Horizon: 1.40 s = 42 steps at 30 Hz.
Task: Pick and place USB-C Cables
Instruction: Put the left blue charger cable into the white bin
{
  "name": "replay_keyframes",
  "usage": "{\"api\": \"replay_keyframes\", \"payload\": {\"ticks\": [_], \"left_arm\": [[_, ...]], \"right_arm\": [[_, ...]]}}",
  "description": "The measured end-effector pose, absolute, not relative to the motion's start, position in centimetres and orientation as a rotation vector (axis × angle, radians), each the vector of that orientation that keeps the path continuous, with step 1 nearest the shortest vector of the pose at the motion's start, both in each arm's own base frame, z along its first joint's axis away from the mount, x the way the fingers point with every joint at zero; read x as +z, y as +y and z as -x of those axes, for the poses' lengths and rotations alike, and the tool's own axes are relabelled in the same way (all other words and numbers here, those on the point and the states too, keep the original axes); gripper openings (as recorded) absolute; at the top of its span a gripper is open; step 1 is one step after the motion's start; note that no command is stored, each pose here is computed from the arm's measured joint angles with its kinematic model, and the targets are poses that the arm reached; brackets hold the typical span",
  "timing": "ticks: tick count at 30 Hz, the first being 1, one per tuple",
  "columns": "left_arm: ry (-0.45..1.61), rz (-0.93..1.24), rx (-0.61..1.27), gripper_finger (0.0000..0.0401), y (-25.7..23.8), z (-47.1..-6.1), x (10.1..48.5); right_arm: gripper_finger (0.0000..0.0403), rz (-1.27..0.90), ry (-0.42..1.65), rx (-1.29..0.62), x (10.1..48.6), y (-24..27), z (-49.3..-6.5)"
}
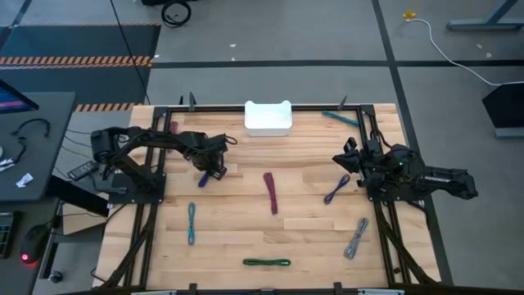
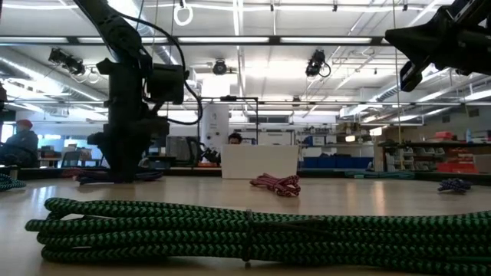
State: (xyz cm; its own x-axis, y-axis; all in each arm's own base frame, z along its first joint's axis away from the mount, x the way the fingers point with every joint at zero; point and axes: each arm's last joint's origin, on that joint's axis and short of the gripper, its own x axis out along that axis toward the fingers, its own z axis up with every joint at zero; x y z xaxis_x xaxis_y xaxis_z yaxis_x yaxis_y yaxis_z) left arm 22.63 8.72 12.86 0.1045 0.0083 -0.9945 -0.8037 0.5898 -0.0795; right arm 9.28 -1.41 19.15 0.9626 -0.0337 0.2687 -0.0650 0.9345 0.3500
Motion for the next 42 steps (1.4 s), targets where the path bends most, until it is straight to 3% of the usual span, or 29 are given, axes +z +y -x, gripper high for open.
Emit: {"api": "replay_keyframes", "payload": {"ticks": [4,10,16,20,24,35,42], "left_arm": [[1.371,0.669,0.61,0.0028,9.0,-23.1,13.6],[1.31,0.464,0.475,0.0026,10.6,-26.7,20.3],[0.88,0.078,0.452,0.0026,14.4,-31.3,30.5],[0.592,-0.122,0.426,0.0026,17.6,-33.9,34.1],[0.5,-0.225,0.273,0.0026,20.6,-36.5,32.7],[0.891,-0.192,0.162,0.0026,27.0,-39.8,23.7],[0.978,-0.172,0.156,0.004,28.6,-40.6,20.5]], "right_arm": [[0.001,-0.365,-0.275,0.016,19.1,-1.4,-9.3],[0.001,-0.365,-0.275,0.016,19.1,-1.4,-9.3],[0.001,-0.365,-0.275,0.015,19.1,-1.4,-9.3],[0.001,-0.365,-0.276,0.013,19.1,-1.4,-9.3],[0.001,-0.366,-0.277,0.01,19.1,-1.4,-9.3],[0.001,-0.366,-0.277,0.009,19.1,-1.4,-9.3],[0.001,-0.366,-0.276,0.01,19.1,-1.4,-9.3]]}}
